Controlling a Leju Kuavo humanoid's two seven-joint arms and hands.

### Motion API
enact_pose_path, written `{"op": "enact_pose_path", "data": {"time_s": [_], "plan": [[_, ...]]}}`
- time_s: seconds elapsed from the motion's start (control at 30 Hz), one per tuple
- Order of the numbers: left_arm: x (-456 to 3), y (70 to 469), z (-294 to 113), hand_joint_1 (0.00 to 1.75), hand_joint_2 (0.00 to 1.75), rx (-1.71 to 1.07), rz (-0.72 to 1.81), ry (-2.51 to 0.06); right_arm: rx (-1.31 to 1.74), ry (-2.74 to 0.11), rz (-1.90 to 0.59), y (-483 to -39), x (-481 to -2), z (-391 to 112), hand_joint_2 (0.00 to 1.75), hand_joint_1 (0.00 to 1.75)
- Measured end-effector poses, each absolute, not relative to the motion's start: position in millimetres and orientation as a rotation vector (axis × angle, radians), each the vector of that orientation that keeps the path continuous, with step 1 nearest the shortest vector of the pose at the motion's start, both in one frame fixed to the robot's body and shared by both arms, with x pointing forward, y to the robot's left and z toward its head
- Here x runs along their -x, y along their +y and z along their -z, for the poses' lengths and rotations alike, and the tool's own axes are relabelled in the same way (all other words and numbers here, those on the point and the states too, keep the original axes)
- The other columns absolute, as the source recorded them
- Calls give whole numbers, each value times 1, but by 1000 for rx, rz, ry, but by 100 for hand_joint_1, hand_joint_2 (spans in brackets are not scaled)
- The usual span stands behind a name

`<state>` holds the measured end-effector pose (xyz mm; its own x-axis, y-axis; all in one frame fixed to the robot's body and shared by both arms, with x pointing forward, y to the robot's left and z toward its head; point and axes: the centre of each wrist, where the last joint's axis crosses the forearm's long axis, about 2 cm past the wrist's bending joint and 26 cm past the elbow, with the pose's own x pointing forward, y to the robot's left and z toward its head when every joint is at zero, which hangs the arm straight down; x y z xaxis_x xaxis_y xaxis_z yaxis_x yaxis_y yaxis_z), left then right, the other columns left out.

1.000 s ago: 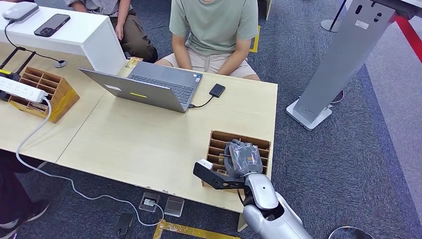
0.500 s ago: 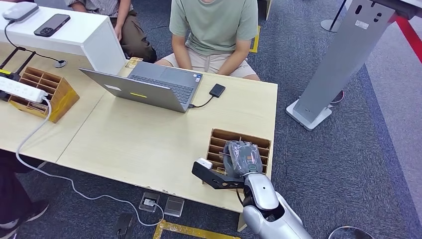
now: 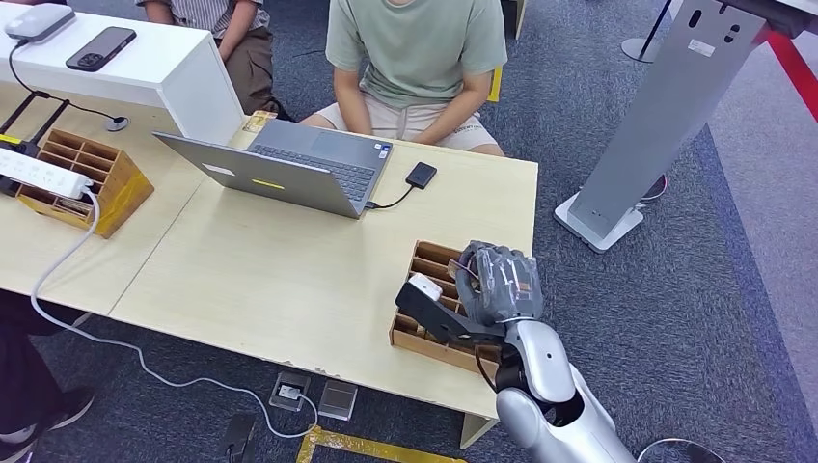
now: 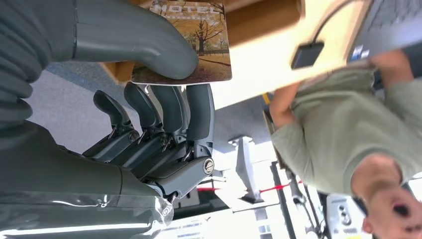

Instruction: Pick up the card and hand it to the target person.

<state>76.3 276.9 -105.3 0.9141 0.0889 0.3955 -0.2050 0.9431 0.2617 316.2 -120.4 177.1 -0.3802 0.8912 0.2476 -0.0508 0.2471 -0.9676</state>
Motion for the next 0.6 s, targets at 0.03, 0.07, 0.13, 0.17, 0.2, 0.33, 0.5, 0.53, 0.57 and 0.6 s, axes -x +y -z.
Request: {"op": "enact_pose_path", "data": {"time_s": [0.03,0.07,0.13,0.17,0.2,0.33,0.5,0.53,0.57,0.6], "plan": [[-76,277,105,0,0,-305,-154,-390,809,-1612,-1263,-124,-317,-181,175,152],[-76,277,105,0,0,-305,-154,-389,816,-1626,-1240,-127,-318,-185,175,152],[-76,277,105,0,0,-304,-155,-389,832,-1655,-1191,-134,-320,-193,175,151],[-76,277,105,0,0,-304,-155,-390,842,-1672,-1164,-138,-321,-198,175,151],[-76,277,105,0,0,-303,-155,-390,854,-1691,-1134,-142,-322,-202,175,150],[-76,277,105,0,0,-296,-152,-393,914,-1763,-1023,-157,-328,-220,175,149],[-76,277,105,0,0,-288,-142,-398,1008,-1837,-935,-173,-343,-241,175,140],[-77,277,105,0,0,-287,-140,-399,1026,-1853,-922,-175,-346,-245,175,138],[-77,277,105,0,0,-286,-137,-400,1044,-1867,-913,-177,-350,-249,175,138],[-77,277,105,0,0,-285,-134,-403,1071,-1883,-907,-179,-356,-253,175,138]]}}
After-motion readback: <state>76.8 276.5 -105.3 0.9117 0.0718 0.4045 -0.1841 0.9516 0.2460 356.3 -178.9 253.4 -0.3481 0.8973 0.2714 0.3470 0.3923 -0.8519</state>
